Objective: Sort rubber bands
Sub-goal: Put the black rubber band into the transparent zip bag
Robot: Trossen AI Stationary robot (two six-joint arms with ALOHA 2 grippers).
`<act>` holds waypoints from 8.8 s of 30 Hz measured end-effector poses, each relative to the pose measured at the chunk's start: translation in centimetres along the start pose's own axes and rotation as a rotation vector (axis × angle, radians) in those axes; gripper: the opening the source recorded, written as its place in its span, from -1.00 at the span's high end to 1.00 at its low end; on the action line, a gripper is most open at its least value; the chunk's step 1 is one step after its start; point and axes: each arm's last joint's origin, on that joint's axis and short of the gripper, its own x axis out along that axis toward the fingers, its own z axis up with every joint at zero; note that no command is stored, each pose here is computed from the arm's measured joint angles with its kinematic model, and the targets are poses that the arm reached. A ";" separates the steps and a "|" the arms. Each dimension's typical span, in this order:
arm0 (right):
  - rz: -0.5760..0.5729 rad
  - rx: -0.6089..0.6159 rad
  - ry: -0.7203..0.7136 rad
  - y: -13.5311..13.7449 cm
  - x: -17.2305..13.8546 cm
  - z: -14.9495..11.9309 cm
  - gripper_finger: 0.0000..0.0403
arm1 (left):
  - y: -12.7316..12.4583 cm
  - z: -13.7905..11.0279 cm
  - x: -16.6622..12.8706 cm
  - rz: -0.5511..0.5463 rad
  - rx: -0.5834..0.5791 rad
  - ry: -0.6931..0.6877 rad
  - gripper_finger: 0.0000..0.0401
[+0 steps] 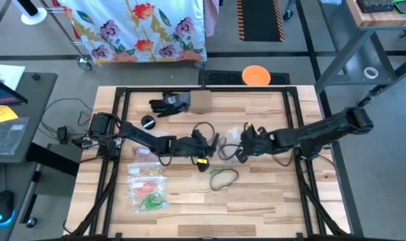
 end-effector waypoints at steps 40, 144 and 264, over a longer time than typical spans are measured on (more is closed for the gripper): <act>0.420 0.005 -0.220 1.3 4.5 -1.7 1.00 | -0.8 0.0 5.2 -0.330 -0.260 -0.266 1.00; 0.316 -0.236 -0.276 1.1 2.0 -3.1 1.00 | -2.4 -0.2 -1.1 -0.111 0.070 0.587 0.22; -0.066 0.068 -0.345 -0.7 5.8 1.2 1.00 | -0.1 6.4 1.6 0.065 0.526 0.236 1.00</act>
